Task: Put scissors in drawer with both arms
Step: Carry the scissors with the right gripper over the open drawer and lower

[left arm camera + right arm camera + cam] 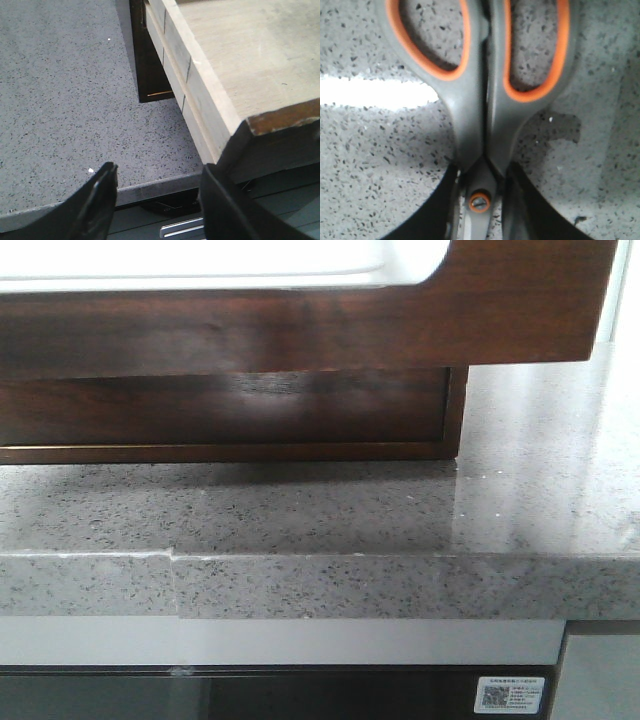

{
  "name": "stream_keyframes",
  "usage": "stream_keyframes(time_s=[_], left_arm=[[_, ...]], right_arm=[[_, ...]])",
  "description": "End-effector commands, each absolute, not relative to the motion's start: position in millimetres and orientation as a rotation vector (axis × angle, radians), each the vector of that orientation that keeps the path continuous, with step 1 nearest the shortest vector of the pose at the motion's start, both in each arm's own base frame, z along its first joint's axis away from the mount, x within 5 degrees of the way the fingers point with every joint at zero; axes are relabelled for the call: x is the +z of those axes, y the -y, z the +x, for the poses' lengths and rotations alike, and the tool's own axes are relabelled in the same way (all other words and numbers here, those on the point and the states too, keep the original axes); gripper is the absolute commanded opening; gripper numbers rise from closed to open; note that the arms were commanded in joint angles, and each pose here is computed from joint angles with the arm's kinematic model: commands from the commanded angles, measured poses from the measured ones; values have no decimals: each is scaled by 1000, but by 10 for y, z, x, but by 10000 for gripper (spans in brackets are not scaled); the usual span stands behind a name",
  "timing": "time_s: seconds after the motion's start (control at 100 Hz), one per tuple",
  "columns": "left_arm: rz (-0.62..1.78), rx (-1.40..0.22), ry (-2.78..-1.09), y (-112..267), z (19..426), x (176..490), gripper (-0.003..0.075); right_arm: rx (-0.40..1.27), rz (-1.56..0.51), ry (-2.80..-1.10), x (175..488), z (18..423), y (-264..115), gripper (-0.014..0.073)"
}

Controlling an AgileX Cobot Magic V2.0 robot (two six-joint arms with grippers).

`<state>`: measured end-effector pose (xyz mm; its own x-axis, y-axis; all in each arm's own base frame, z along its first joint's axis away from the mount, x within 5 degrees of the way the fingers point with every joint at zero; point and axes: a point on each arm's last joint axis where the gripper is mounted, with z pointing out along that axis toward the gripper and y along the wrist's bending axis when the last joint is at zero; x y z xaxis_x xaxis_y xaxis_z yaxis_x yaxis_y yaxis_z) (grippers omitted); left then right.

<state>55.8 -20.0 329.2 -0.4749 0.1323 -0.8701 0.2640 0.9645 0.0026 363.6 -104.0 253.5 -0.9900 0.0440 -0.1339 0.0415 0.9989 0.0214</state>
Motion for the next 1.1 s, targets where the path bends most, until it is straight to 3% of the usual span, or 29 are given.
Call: stream_keyframes(time_s=[0.0, 0.31, 0.51, 0.71, 0.86, 1.09], left_arm=[[264, -175, -2005, 209, 595, 3406, 346], [264, -175, -2005, 209, 595, 3406, 346], [264, -175, -2005, 209, 595, 3406, 346], [264, -175, -2005, 209, 595, 3406, 346], [264, -175, -2005, 209, 595, 3406, 346], [264, -175, -2005, 209, 595, 3406, 346]], right_arm=[[-11, 44, -2924, 2841, 3578, 1028, -54], [-92, 12, -2650, 3687, 3166, 858, -54], [-153, -125, -2377, 4499, 2710, 504, -54], [-72, -366, -2081, 5180, 2202, -7, -54], [41, -694, -1837, 5435, 1919, -439, -53], [121, -1221, -1573, 5386, 1792, -1036, -54]])
